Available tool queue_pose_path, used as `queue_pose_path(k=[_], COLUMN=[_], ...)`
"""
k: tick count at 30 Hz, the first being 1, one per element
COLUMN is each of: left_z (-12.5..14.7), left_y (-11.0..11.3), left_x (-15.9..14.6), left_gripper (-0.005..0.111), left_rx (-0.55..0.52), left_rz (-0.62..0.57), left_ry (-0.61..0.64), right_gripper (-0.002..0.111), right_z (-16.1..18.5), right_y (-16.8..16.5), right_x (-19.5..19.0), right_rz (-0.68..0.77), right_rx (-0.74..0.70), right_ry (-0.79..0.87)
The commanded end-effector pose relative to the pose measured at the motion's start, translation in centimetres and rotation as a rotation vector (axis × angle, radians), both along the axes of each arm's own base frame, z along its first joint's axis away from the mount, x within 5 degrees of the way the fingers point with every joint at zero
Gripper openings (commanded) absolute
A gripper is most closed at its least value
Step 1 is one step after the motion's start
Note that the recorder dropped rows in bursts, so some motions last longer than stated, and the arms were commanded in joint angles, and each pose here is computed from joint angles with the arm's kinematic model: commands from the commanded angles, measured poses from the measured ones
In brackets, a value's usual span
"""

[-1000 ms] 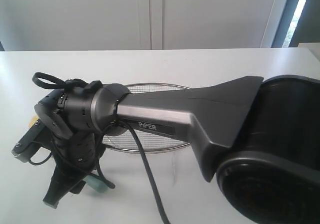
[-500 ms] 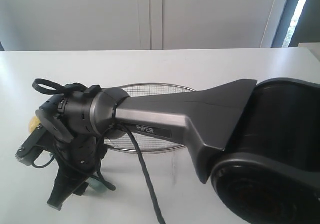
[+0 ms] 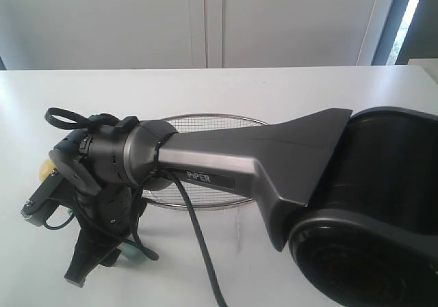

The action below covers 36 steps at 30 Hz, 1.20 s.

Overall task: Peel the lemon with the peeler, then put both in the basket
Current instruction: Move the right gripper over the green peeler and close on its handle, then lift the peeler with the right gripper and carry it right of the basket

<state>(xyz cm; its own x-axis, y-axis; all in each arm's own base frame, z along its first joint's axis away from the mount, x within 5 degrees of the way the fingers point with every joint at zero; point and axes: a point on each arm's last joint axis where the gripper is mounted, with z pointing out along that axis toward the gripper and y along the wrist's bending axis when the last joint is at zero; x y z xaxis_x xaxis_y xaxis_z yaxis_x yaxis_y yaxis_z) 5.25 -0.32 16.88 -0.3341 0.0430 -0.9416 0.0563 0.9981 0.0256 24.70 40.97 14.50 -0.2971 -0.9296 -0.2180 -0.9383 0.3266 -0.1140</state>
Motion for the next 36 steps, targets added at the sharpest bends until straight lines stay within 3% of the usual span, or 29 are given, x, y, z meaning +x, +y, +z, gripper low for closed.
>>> queue_pose_path(k=[1, 15, 17, 21, 25, 36], left_z=[-0.1, -0.1, -0.1, -0.1, -0.1, -0.1], left_y=[0.0, 0.0, 0.0, 0.0, 0.0, 0.0], left_x=[0.0, 0.0, 0.0, 0.0, 0.0, 0.0], left_gripper=[0.000, 0.000, 0.000, 0.000, 0.000, 0.000], left_rx=[-0.002, -0.002, -0.002, -0.002, -0.002, -0.002], left_rz=[0.000, 0.000, 0.000, 0.000, 0.000, 0.000], left_ry=[-0.003, -0.003, -0.003, -0.003, -0.003, -0.003], right_gripper=[0.054, 0.043, 0.037, 0.013, 0.002, 0.000], right_z=[0.2, 0.1, 0.1, 0.4, 1.0, 5.8], right_y=[0.1, -0.1, -0.1, -0.4, -0.7, -0.8], right_x=[-0.1, -0.2, -0.2, -0.4, -0.5, -1.9], right_rz=[0.008, -0.017, -0.017, -0.019, -0.023, -0.061], right_rx=[0.005, -0.013, -0.015, -0.035, -0.051, 0.084], right_ry=[-0.004, 0.014, 0.015, 0.025, 0.037, 0.114])
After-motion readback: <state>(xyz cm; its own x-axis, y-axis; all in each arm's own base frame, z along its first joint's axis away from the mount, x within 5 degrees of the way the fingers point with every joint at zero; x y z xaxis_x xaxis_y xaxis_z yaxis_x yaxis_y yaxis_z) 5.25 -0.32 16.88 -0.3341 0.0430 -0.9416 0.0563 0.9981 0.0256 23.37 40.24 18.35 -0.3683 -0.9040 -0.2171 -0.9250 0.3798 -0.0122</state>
